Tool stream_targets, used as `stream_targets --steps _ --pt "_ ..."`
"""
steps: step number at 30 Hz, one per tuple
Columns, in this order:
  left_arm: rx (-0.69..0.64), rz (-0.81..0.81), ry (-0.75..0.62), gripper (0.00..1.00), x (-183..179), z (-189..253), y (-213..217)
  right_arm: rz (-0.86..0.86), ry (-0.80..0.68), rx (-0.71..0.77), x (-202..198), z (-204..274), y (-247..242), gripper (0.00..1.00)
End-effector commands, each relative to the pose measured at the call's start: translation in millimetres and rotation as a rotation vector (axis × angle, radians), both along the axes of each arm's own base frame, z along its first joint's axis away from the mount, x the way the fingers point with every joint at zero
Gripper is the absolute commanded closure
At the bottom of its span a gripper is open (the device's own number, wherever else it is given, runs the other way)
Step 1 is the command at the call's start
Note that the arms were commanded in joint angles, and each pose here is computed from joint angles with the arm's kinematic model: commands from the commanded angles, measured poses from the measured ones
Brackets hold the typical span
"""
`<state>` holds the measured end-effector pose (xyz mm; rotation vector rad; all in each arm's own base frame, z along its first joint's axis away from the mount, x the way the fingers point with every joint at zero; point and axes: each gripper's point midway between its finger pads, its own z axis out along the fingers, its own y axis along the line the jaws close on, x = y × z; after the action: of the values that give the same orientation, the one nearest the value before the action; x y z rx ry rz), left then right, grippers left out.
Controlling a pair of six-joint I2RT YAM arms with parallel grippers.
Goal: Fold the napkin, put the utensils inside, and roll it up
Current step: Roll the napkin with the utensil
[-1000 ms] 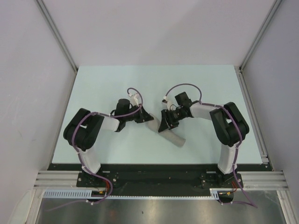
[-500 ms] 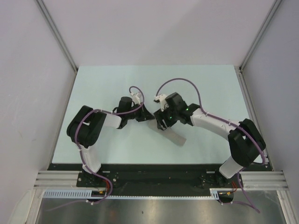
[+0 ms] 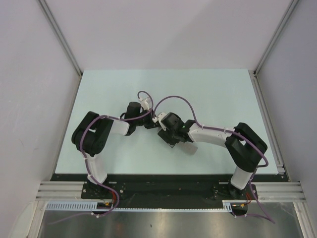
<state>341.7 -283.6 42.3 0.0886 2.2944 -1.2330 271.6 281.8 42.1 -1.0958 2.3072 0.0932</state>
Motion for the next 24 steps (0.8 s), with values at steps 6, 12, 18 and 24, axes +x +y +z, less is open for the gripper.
stream_targets --steps 6,12,18,24 --pt "-0.035 -0.009 -0.037 0.93 12 19 -10 -0.032 0.037 0.010 11 -20 -8 0.34" --pt "-0.058 -0.001 -0.071 0.69 17 33 -12 -0.020 0.254 0.190 0 -26 -4 0.47" --pt "-0.053 0.054 -0.133 0.36 32 55 2 -0.010 0.517 0.402 -14 -27 -3 0.58" --pt "-0.037 0.016 -0.179 0.32 26 62 5 -0.041 0.683 0.544 -15 -28 -4 0.58"
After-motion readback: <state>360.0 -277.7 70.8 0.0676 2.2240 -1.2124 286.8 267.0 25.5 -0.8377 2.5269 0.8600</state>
